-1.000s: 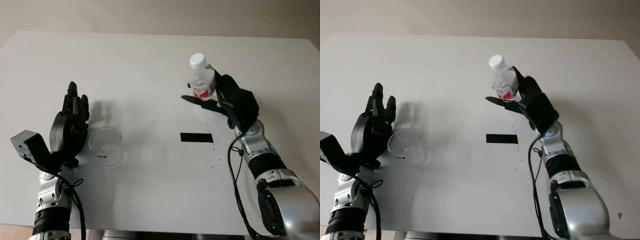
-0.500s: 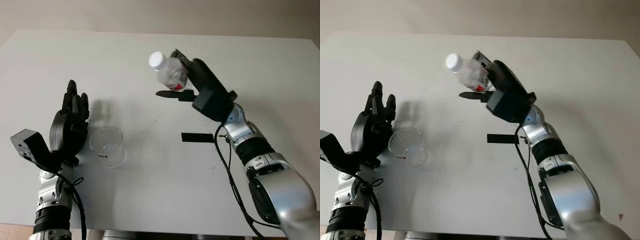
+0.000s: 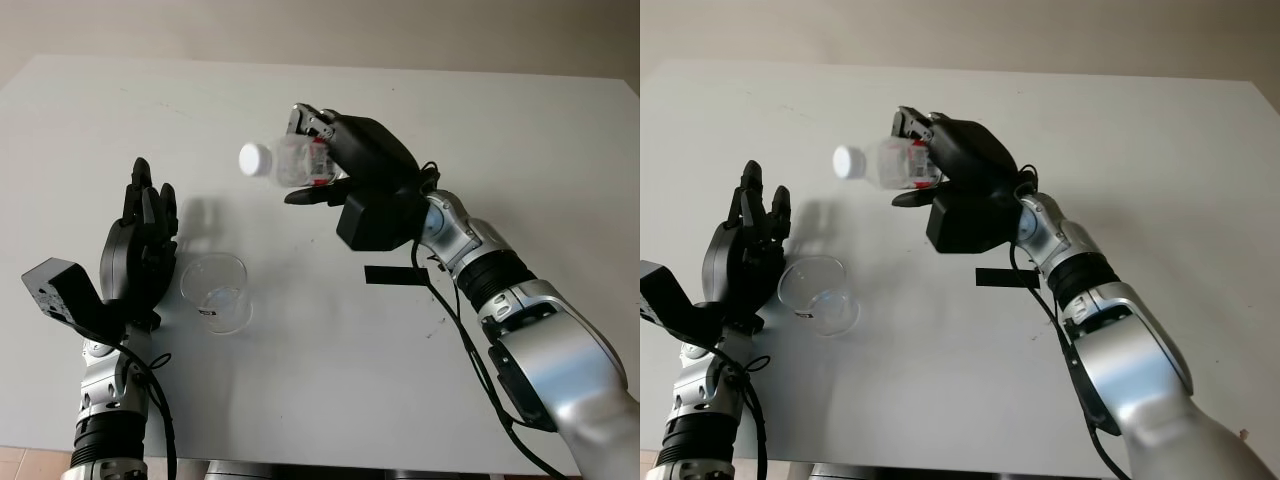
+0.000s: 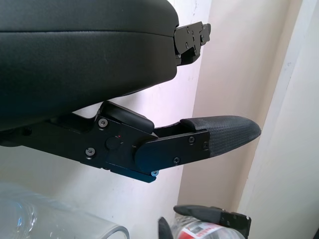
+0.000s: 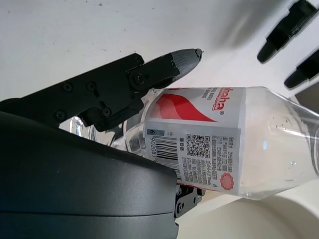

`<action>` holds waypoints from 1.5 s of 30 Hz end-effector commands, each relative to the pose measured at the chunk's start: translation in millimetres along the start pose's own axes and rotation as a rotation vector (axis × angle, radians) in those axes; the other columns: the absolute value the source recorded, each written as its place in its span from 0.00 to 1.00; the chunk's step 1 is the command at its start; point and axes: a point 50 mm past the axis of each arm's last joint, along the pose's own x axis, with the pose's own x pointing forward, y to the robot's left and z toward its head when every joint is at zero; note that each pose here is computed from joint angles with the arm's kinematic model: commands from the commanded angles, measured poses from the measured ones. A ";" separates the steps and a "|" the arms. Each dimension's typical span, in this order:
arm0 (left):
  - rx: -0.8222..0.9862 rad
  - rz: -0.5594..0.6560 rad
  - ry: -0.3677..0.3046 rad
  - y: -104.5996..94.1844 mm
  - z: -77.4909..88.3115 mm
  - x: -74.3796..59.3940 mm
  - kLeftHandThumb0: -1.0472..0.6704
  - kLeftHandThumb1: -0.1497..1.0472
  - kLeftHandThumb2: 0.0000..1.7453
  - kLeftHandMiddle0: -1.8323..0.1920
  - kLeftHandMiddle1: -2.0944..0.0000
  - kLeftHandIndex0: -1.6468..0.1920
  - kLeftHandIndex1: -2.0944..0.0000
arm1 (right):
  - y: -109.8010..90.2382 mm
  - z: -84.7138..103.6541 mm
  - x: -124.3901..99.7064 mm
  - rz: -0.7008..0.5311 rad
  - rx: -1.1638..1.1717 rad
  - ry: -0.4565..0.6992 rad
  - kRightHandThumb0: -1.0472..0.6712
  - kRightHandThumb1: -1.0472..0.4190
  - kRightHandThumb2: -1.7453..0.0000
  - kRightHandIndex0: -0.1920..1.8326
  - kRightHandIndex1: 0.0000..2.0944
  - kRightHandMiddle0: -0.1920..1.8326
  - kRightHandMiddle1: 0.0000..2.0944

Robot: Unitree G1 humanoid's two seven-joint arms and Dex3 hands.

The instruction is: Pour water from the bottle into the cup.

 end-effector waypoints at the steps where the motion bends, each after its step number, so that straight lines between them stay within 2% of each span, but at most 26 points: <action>1: -0.034 0.009 0.042 -1.0 -14.0 -7.8 0.12 1.00 0.36 0.98 0.98 1.00 0.99 | -12.8 10.6 10.4 -0.031 -0.053 -0.063 0.53 0.03 0.88 0.61 1.00 0.41 1.00; 3: -0.035 0.009 0.042 -1.6 -14.2 -8.0 0.12 1.00 0.35 0.98 0.98 1.00 0.99 | -12.2 12.5 11.6 -0.027 -0.086 -0.081 0.53 0.05 0.85 0.61 1.00 0.42 1.00; 8: -0.035 0.012 0.045 -1.5 -15.0 -8.7 0.12 1.00 0.35 0.98 0.98 1.00 0.99 | -11.2 17.3 12.4 -0.059 -0.155 -0.137 0.53 0.22 0.57 0.65 1.00 0.46 1.00; 10: -0.035 0.012 0.044 -1.6 -15.2 -8.9 0.13 1.00 0.35 0.98 0.97 1.00 0.99 | -10.5 18.2 12.5 -0.065 -0.177 -0.154 0.53 0.25 0.51 0.66 1.00 0.47 1.00; 12: -0.033 0.014 0.043 -2.1 -15.2 -8.9 0.13 1.00 0.36 0.98 0.97 1.00 0.99 | -10.2 19.1 12.5 -0.067 -0.202 -0.171 0.53 0.26 0.50 0.67 1.00 0.47 1.00; 15: -0.033 0.013 0.042 -2.8 -15.0 -8.7 0.13 1.00 0.36 0.98 0.97 1.00 0.99 | -10.0 21.0 12.9 -0.073 -0.220 -0.191 0.52 0.26 0.50 0.66 1.00 0.47 1.00; 19: -0.037 0.010 0.044 -3.3 -15.4 -8.7 0.13 1.00 0.36 0.98 0.97 1.00 0.99 | -10.9 25.1 14.3 -0.091 -0.246 -0.224 0.51 0.21 0.58 0.65 1.00 0.46 1.00; 35: -0.035 0.008 0.044 -4.7 -17.7 -8.2 0.13 1.00 0.35 0.98 0.97 1.00 0.99 | -13.4 40.8 19.8 -0.143 -0.283 -0.332 0.51 0.21 0.59 0.69 1.00 0.46 1.00; 45: -0.028 0.012 0.045 -5.0 -17.7 -9.2 0.12 1.00 0.34 0.99 0.97 1.00 0.99 | -11.6 51.7 25.2 -0.176 -0.312 -0.386 0.49 0.13 0.72 0.62 1.00 0.43 1.00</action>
